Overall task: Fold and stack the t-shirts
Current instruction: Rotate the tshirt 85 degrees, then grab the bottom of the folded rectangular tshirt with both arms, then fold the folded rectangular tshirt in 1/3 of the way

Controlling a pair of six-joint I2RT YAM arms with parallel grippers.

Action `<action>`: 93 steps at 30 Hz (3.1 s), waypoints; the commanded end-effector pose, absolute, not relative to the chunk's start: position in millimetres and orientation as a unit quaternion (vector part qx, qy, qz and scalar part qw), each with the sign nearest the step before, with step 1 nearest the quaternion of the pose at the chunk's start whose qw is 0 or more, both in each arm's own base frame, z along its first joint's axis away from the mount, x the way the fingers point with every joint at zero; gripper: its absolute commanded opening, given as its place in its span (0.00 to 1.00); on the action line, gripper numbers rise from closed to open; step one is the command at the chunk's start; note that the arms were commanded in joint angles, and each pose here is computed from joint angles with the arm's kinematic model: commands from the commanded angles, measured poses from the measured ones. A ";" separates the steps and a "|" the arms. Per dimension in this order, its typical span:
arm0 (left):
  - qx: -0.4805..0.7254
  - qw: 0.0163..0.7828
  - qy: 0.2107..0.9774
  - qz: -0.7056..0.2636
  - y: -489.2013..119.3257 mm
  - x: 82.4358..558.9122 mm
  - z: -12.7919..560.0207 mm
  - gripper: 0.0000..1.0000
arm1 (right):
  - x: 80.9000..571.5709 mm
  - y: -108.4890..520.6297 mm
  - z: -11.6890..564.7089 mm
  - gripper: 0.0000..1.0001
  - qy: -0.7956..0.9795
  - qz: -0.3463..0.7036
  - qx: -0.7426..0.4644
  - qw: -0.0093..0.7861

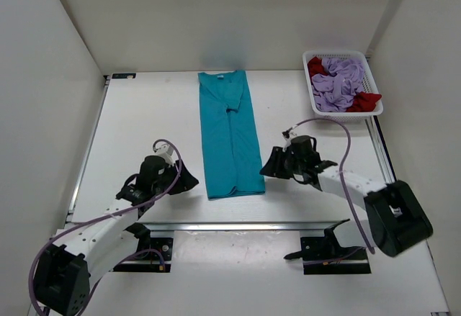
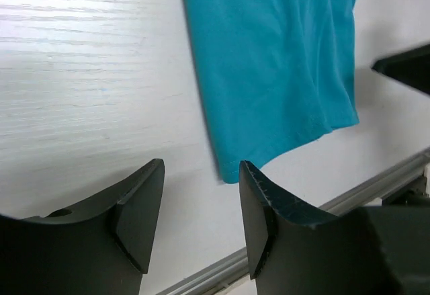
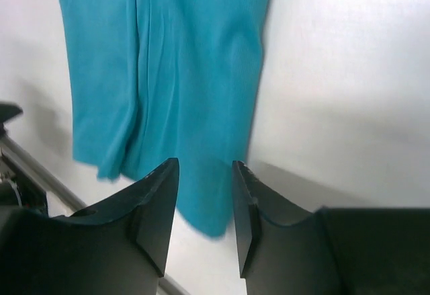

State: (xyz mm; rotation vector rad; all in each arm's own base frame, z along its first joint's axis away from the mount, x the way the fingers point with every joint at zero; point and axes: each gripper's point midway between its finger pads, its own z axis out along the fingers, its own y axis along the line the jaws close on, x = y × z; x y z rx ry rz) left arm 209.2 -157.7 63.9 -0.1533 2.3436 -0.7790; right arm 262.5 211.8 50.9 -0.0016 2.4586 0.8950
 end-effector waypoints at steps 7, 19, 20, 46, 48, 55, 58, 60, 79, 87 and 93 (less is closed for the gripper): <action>-0.035 0.295 0.913 -0.279 -165.2 184.6 26.5 0.65 | 196.8 196.2 31.0 0.37 0.920 0.311 -0.012 0.239; 0.000 0.244 0.928 -0.281 -197.6 171.9 7.2 0.66 | 201.6 207.6 30.1 0.35 0.906 0.348 -0.013 0.239; 0.000 0.254 0.922 -0.291 -202.6 178.3 11.7 0.65 | 204.2 208.1 32.0 0.36 0.905 0.349 -0.012 0.243; -0.002 0.210 0.924 -0.318 -178.0 106.7 2.8 0.00 | 103.2 225.5 23.9 0.00 0.916 0.359 -0.063 0.166; -0.012 0.211 0.918 -0.335 -177.1 100.6 15.8 0.00 | 92.5 227.7 33.0 0.00 0.911 0.373 -0.058 0.166; -0.008 0.281 0.893 -0.351 -183.8 152.2 96.7 0.00 | 152.8 233.5 87.1 0.00 0.893 0.380 -0.071 0.232; -0.004 0.323 0.884 -0.337 -191.8 199.9 126.6 0.00 | 208.9 230.9 113.0 0.00 0.885 0.369 -0.061 0.276; -0.016 0.338 0.881 -0.331 -192.6 235.8 140.4 0.00 | 247.7 221.2 126.8 0.00 0.876 0.370 -0.044 0.306; -0.096 0.314 0.901 -0.283 -205.1 454.0 83.8 0.19 | 445.3 211.5 92.4 0.06 0.889 0.352 -0.004 0.292; -0.091 0.386 0.855 -0.333 -212.0 429.1 142.7 0.48 | 416.7 209.6 118.8 0.54 0.880 0.336 -0.001 0.334; -0.062 0.347 0.873 -0.338 -245.2 346.5 91.2 0.41 | 368.7 242.2 106.4 0.02 0.879 0.340 -0.043 0.333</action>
